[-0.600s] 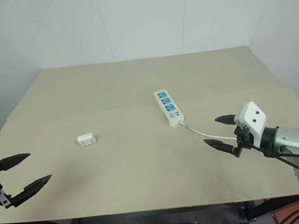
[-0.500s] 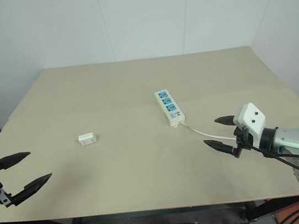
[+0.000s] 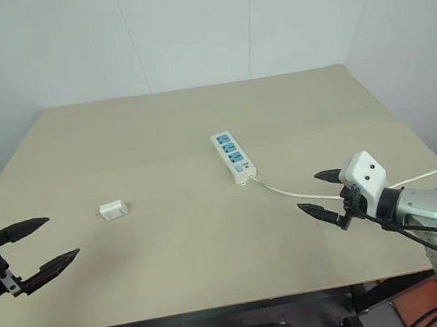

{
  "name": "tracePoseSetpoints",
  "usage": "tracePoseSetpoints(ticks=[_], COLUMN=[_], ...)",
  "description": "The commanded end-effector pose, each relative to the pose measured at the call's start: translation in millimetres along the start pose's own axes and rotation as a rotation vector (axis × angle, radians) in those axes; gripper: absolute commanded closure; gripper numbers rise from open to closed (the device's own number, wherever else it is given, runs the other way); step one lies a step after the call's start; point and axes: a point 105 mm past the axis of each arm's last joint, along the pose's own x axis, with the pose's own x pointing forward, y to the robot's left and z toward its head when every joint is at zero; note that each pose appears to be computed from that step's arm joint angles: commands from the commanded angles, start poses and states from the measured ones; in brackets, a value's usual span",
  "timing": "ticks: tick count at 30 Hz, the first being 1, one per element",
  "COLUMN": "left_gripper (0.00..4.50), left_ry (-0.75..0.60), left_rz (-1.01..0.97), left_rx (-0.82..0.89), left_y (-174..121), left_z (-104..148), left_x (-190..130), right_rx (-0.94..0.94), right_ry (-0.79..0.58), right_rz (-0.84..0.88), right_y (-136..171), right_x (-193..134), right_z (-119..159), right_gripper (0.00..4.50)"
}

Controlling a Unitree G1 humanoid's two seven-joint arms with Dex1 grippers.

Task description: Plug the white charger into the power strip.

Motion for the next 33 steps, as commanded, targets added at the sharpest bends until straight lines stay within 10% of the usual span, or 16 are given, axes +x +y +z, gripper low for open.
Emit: tracePoseSetpoints(ticks=[1,18,33], left_gripper=[0.00,0.00,0.00], left_ry=[-0.052,-0.149,-0.149], left_rz=[-0.012,-0.115,-0.106], left_rx=[0.044,0.046,0.046], left_y=[1,-4,-7], left_z=[13,29,29], left_x=[4,26,21], right_rx=[0.008,0.198,0.274], right_ry=[-0.054,-0.131,-0.131], right_rz=[-0.042,-0.432,-0.440], right_y=[0,3,12], right_x=[14,184,224], right_z=[10,17,10], right_gripper=[0.02,0.02,0.02])
